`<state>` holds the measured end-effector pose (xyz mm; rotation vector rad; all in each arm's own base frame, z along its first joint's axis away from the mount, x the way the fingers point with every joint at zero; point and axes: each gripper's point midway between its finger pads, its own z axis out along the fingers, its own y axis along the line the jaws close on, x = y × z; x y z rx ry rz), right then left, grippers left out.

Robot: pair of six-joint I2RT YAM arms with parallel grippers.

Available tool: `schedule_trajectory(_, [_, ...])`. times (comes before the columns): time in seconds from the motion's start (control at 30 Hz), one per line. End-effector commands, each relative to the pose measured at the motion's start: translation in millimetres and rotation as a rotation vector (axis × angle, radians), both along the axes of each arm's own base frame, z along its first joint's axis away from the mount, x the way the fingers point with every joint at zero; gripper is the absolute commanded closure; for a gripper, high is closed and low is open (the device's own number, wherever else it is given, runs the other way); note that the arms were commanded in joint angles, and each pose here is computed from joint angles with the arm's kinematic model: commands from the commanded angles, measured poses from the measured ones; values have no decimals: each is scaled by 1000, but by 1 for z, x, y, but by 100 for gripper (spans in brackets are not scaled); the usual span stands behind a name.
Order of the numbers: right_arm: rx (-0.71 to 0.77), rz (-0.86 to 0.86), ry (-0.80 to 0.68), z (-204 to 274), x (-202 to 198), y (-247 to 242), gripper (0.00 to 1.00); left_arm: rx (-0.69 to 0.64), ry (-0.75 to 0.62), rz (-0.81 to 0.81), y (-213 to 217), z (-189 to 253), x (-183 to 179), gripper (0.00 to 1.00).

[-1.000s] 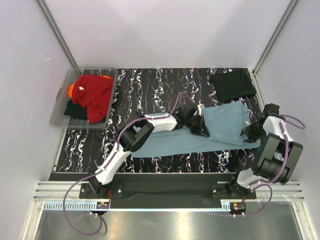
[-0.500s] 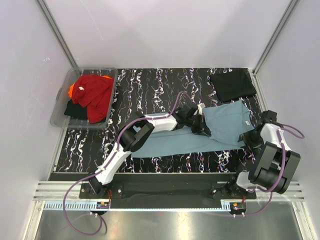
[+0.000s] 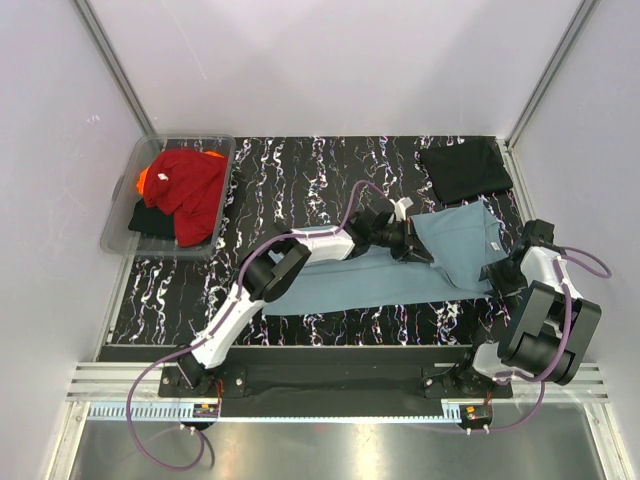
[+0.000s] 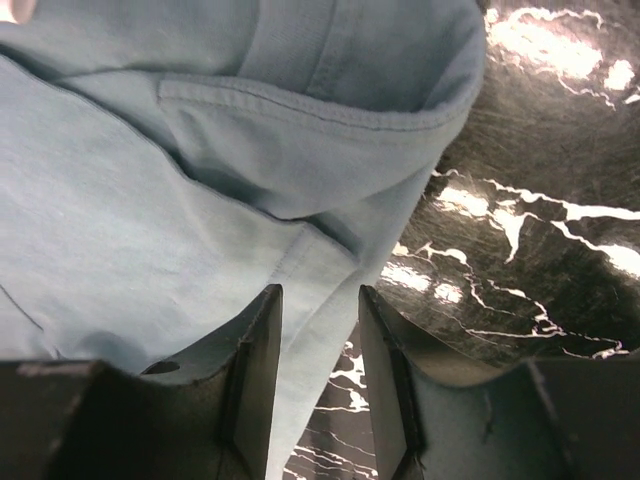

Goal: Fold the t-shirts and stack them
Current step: Fold the tshirt

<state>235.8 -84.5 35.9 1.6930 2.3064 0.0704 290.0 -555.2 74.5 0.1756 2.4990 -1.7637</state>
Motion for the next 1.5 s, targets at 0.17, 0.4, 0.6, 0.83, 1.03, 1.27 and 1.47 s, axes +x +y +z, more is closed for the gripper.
schedule_trajectory(0.17, [-39, -34, -71, 8, 16, -10, 56, -122, 8, 34, -6, 19, 28, 100])
schedule_trajectory(0.4, [-29, -40, -78, 3, 19, -9, 56, -142, 9, 52, -11, 24, 36, 100])
schedule_trajectory(0.6, [1, -41, -82, 0, 23, -5, 56, -135, 15, 61, -12, 20, 37, 100])
schedule_trajectory(0.83, [6, -49, -86, 0, 15, 0, 56, -130, 6, 72, -16, 18, 44, 100])
schedule_trajectory(1.03, [4, -52, -73, -4, 11, 0, 56, -130, 6, 83, -19, 16, 49, 100])
schedule_trajectory(1.27, [-3, -49, -87, 1, 15, -2, 55, -130, -3, 97, -22, 19, 56, 100])
schedule_trajectory(1.47, [31, -61, -87, -2, 12, 5, 54, -104, -6, 130, -21, 14, 61, 100])
